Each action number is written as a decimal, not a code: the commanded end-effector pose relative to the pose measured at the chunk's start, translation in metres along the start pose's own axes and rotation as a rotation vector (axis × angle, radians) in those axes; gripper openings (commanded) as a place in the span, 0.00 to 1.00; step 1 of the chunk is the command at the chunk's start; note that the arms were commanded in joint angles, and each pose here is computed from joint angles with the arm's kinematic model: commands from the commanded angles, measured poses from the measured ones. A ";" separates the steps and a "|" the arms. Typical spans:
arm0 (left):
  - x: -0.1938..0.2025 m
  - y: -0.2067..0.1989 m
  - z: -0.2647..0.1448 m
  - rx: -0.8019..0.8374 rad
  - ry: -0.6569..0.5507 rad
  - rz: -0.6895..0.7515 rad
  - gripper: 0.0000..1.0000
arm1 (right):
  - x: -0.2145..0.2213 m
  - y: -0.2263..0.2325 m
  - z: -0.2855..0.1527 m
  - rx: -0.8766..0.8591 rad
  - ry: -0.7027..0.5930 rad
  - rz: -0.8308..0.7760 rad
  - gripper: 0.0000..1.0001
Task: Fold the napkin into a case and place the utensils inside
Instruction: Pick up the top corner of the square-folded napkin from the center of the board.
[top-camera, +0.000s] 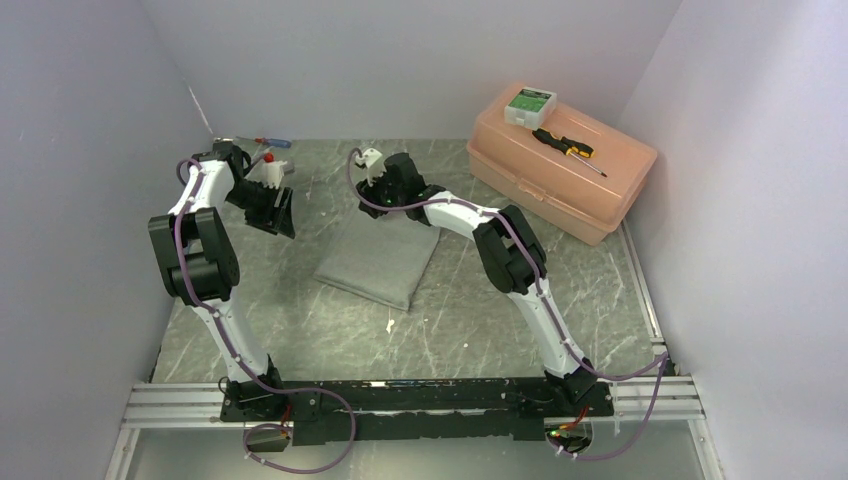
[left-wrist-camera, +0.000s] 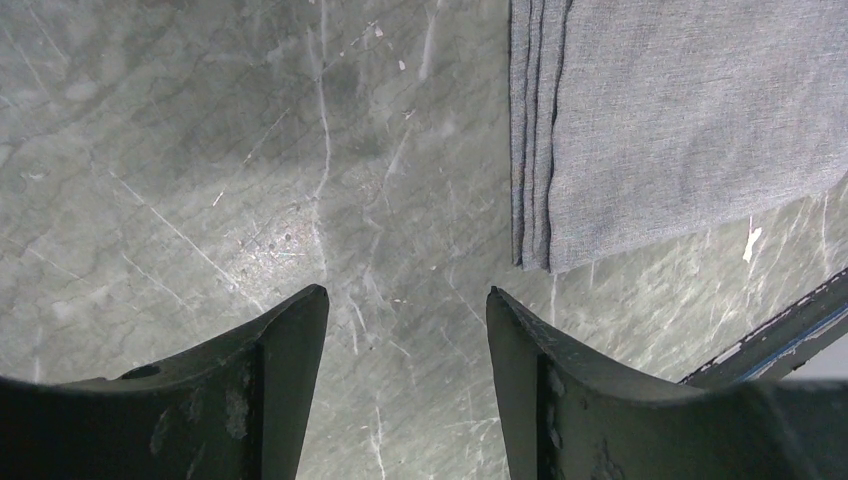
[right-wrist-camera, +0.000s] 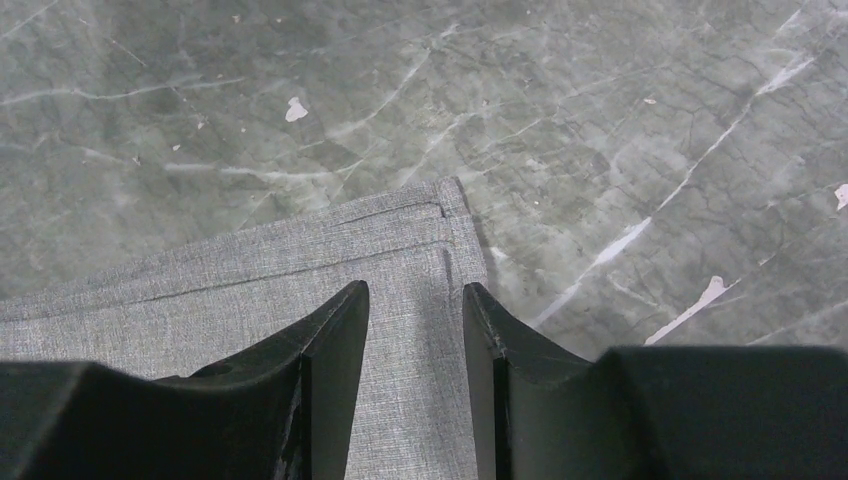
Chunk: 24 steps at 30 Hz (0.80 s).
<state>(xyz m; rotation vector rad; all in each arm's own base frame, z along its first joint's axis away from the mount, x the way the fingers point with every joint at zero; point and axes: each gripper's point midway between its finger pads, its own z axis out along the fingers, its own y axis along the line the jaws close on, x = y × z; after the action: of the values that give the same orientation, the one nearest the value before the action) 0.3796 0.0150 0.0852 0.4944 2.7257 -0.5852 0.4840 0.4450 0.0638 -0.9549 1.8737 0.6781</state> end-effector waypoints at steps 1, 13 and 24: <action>-0.003 -0.003 -0.006 0.018 -0.011 0.011 0.65 | -0.007 -0.003 0.006 0.008 -0.018 -0.020 0.43; -0.003 -0.004 -0.011 0.011 -0.015 0.019 0.64 | 0.007 -0.001 0.015 -0.020 0.050 0.002 0.47; -0.004 -0.003 -0.016 0.004 -0.020 0.025 0.63 | -0.008 -0.002 0.005 0.000 0.001 -0.003 0.18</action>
<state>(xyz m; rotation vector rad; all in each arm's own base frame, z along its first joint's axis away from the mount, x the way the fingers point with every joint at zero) 0.3757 0.0172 0.0851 0.4965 2.7359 -0.5923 0.4831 0.4459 0.0329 -0.9777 1.9564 0.6758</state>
